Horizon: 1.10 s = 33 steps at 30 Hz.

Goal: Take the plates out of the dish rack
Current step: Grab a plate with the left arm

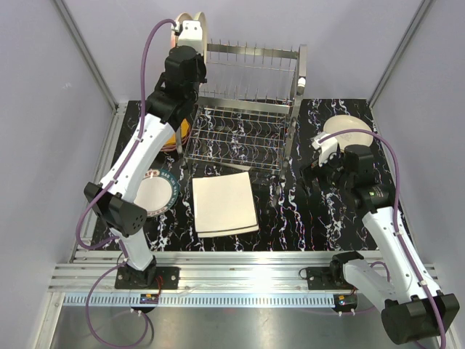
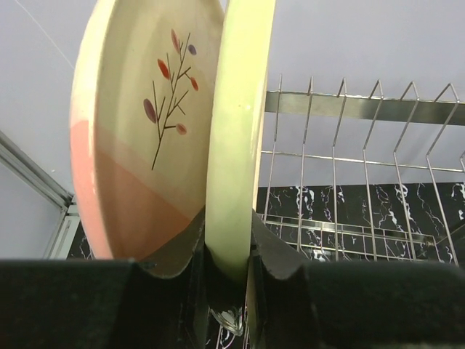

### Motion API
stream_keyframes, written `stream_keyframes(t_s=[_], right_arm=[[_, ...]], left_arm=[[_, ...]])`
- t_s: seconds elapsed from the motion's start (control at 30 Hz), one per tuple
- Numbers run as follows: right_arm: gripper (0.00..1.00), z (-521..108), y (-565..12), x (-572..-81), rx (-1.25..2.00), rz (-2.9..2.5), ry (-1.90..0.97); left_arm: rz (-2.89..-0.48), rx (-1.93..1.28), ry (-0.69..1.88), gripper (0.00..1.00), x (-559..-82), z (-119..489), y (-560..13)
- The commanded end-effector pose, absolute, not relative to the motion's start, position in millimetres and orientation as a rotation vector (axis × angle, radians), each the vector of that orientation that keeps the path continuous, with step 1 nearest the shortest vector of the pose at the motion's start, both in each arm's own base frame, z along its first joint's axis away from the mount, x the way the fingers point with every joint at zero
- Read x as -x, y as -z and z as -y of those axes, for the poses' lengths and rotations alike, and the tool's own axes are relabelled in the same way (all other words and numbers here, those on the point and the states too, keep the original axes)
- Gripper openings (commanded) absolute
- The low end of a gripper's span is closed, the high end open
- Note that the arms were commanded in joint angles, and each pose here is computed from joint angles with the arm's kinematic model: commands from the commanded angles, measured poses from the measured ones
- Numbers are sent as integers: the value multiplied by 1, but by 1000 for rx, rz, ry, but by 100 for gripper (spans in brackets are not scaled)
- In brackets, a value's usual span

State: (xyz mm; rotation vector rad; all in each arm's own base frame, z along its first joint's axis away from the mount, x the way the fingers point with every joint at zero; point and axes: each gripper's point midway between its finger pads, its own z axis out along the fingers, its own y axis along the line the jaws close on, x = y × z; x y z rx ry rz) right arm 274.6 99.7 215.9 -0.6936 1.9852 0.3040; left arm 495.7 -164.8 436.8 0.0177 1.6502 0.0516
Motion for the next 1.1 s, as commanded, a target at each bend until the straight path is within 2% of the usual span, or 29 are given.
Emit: stream_keyframes(t_s=[0.0, 0.23, 0.43, 1.07], right_arm=[[100, -98, -231, -281, 687, -1914, -282], [100, -98, -231, -281, 687, -1917, -283], [100, -98, -232, -281, 685, -1913, -282], [100, -97, -230, -282, 685, -1919, -282]], left_arm=[[-1558, 23, -69, 0, -501, 151, -463], [-1458, -1, 57, 0, -488, 163, -508], [-1360, -20, 43, 0, -476, 155, -542], [-1181, -58, 73, 0, -455, 155, -594]])
